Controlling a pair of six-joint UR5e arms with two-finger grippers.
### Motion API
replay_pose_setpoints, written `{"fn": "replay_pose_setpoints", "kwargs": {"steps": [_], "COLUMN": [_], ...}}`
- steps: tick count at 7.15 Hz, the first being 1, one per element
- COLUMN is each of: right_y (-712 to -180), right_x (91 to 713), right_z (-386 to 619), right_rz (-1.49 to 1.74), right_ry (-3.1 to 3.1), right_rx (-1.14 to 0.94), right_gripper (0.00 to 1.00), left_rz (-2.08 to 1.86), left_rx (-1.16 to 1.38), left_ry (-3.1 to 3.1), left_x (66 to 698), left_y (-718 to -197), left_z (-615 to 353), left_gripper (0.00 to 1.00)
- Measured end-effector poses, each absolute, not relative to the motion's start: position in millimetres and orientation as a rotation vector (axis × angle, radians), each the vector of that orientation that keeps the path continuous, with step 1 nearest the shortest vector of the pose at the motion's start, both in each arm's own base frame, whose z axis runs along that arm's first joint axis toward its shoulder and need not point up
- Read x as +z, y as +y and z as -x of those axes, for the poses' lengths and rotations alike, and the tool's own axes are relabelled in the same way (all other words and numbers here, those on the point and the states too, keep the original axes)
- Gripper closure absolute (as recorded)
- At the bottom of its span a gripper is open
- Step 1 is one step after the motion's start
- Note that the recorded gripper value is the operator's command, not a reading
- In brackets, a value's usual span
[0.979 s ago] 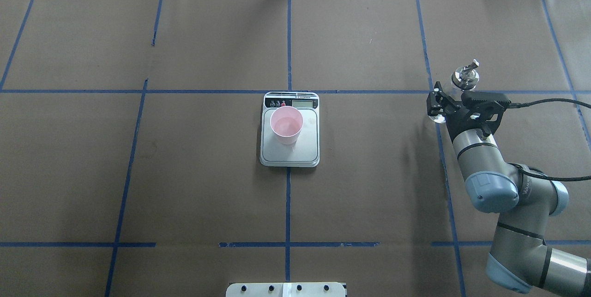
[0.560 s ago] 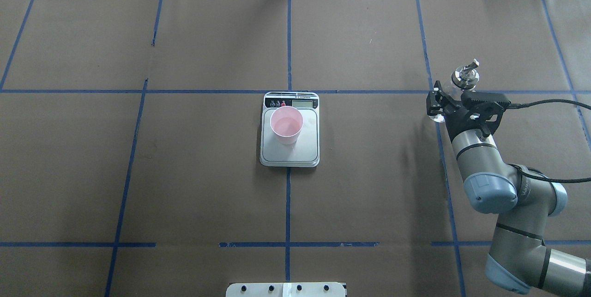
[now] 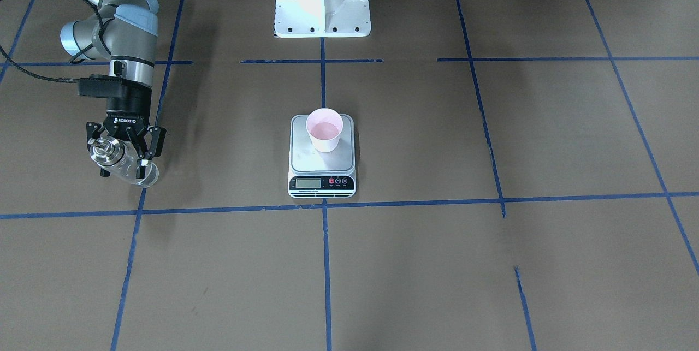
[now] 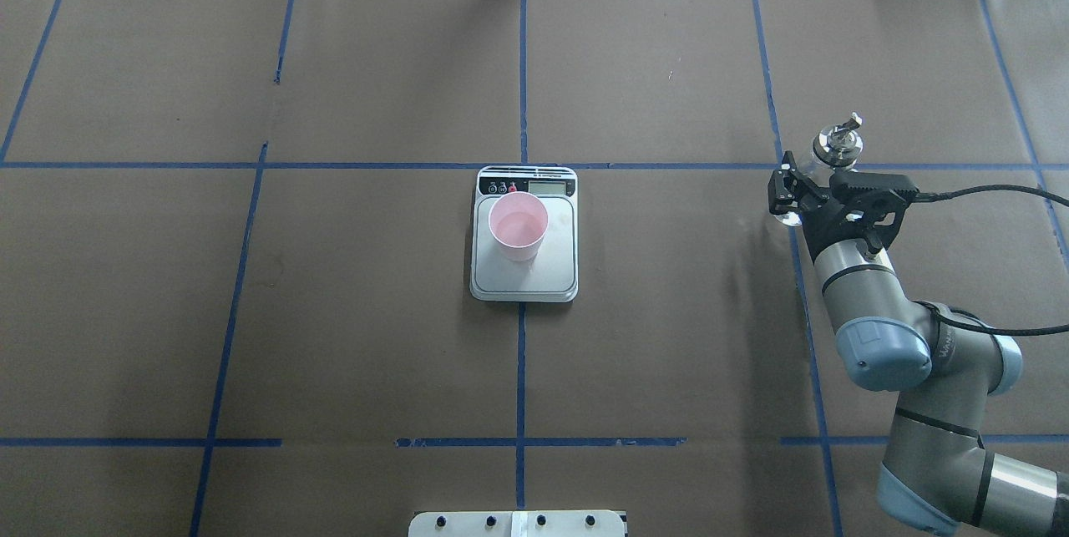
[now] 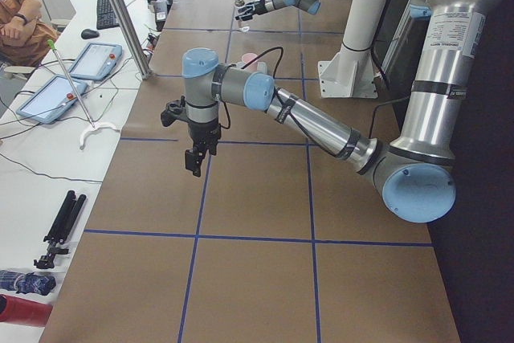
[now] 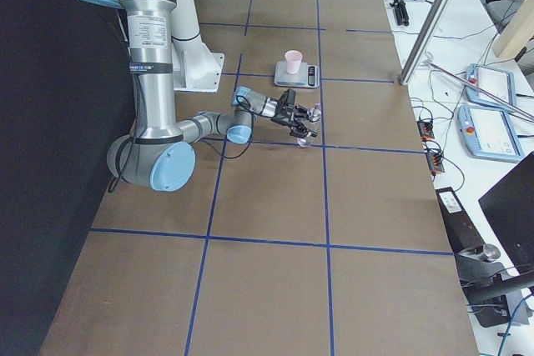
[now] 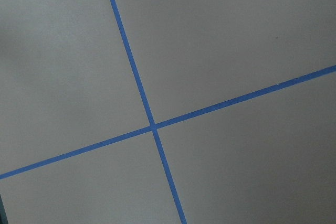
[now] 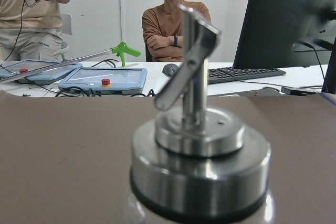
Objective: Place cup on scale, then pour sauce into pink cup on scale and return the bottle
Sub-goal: 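Lower the glass bottle with the right gripper onto the table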
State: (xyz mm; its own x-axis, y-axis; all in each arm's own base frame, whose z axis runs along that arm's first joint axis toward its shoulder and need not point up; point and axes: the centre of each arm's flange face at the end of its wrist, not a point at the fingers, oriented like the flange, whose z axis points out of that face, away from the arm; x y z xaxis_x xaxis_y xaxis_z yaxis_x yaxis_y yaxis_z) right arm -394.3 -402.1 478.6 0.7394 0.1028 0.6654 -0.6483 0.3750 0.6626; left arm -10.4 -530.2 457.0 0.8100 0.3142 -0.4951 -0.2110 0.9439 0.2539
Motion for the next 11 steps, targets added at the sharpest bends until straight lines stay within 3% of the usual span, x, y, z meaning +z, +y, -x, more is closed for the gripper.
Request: {"fn": "replay_pose_setpoints", "kwargs": {"steps": [2,3,6,7,8,11], "right_y": [-400.9,-400.5,-399.9,-400.0,-400.2,-400.4], "right_x": [478.9,478.8,477.9,477.6,476.6,473.1], "right_z": [395.8,396.4,396.7,396.6,396.7,397.1], "right_rz": [-1.088,-1.088,-1.088,-1.088,-1.089,-1.090], "right_ry": [-0.584,-0.585,-0.587,-0.587,-0.589,-0.595], "right_rx": [0.514,0.513,0.512,0.513,0.514,0.517], "right_gripper": [0.56,0.38,0.29,0.18,0.01,0.00], "left_rz": [-0.192,-0.192,-0.193,-0.193,-0.193,-0.194], "left_rx": [0.283,0.283,0.283,0.283,0.283,0.283], "left_ry": [0.560,0.560,0.559,0.559,0.559,0.559], "left_x": [456.4,456.5,456.0,455.6,455.2,454.3], "left_y": [-530.1,-530.0,-530.5,-530.8,-530.8,-531.1], "left_z": [10.4,10.5,10.4,10.0,9.8,9.6], "left_gripper": [0.00,0.00,0.00,0.00,0.00,0.00]}}
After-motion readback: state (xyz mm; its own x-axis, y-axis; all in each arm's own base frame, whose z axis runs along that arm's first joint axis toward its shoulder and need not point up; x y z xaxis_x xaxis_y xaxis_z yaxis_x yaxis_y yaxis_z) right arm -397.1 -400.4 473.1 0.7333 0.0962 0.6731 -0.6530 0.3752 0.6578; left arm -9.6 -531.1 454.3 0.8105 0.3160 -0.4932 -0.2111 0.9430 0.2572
